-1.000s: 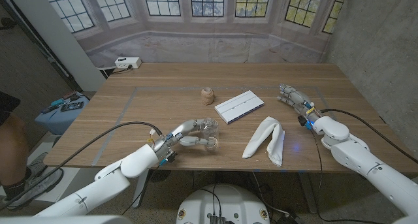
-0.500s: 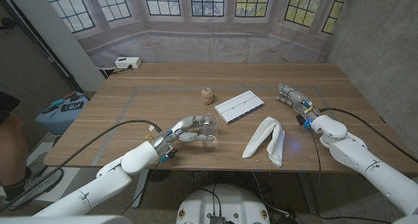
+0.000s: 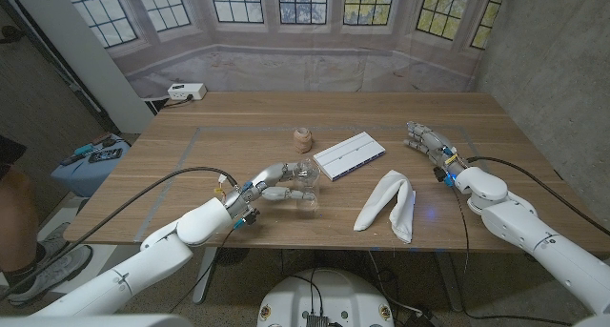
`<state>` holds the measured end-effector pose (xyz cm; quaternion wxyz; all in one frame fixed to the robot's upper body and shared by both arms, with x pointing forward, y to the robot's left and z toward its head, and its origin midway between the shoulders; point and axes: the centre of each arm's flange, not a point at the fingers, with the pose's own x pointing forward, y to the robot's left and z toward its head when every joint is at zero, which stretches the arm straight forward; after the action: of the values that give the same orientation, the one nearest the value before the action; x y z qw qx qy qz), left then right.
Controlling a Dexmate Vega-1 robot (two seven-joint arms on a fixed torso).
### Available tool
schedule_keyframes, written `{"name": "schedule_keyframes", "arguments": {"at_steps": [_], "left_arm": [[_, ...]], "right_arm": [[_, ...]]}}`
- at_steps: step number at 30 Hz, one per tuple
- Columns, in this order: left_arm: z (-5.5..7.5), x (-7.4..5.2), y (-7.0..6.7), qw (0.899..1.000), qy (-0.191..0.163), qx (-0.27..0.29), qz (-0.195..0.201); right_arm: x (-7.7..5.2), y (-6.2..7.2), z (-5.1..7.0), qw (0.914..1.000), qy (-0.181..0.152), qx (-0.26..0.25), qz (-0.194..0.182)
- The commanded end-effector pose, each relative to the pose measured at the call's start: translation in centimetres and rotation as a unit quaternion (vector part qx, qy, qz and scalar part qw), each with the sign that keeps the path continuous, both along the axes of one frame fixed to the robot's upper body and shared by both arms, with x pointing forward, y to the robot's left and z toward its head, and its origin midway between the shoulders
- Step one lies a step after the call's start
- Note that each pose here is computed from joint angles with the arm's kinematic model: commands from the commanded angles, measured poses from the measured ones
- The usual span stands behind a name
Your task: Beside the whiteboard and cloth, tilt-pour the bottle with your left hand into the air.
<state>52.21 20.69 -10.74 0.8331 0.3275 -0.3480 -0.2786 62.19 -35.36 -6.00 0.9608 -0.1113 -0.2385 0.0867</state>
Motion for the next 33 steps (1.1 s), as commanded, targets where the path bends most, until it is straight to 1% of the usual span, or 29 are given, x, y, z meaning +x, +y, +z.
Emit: {"name": "schedule_keyframes", "arguments": {"at_steps": [1,9,18,25,33], "left_arm": [[0.9,-1.2,-0.3,1.0,0.001,0.009,0.008],[1.4,-2.3,-0.1,1.0,0.005,0.011,0.017],[2.3,-3.0,0.4,0.999,0.006,0.021,0.036],[4.0,-3.4,0.9,0.998,0.004,0.043,0.052],[5.9,-3.2,1.0,0.995,0.002,0.076,0.061]], "right_arm": [[-0.2,-0.2,0.8,1.0,-0.002,-0.004,0.007],[-0.3,-0.1,1.5,0.9999,0.003,-0.009,0.012],[-0.1,0.2,2.5,0.9997,0.006,-0.013,0.018],[0.0,0.5,2.8,0.9996,0.009,-0.011,0.024],[0.0,0.5,3.0,0.9997,0.002,0.001,0.022]]}}
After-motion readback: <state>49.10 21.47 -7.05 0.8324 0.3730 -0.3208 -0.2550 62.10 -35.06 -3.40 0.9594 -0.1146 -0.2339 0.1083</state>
